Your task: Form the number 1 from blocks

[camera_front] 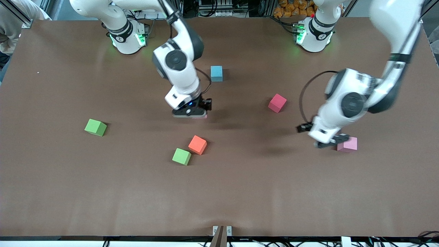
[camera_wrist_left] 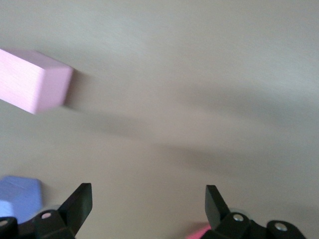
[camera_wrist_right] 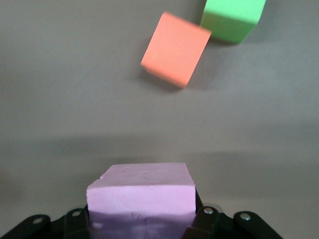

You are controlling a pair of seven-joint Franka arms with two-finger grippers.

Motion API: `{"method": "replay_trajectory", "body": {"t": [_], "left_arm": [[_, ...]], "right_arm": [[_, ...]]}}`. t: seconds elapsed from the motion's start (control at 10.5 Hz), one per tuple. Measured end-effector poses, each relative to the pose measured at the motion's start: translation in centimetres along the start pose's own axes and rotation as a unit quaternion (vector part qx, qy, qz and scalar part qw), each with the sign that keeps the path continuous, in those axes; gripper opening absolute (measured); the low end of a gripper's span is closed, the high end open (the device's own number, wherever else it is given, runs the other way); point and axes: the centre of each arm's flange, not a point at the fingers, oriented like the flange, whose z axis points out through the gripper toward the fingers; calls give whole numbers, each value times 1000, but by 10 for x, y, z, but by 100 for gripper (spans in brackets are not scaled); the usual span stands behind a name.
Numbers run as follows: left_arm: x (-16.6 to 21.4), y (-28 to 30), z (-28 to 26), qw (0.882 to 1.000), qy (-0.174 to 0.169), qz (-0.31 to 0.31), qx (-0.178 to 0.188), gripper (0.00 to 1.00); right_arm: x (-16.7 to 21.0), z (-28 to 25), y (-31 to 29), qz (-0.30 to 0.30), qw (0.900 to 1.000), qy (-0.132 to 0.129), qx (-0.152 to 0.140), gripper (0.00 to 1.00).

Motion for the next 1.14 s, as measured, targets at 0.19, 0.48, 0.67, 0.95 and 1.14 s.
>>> {"method": "replay_trajectory", "body": {"t": [0.19,0.48,0.67,0.95,1.14], "left_arm": [[22,-65,6,999,5,28,20,100],[46,-127,17,995,-1,96,12,100],[63,-135,30,990,-2,139,2,100],[89,-139,59,988,-8,155,-12,100],[94,-138,79,986,-15,166,-6,100]], "right_arm": [[-31,10,-20,1,1000,-7,-6,66],[-59,41,-31,-19,1000,-6,-11,66],[-80,55,-34,-35,999,-2,-9,66],[-108,66,-40,-38,999,-4,-10,66],[-127,71,-45,-19,1000,-8,-14,66]]}}
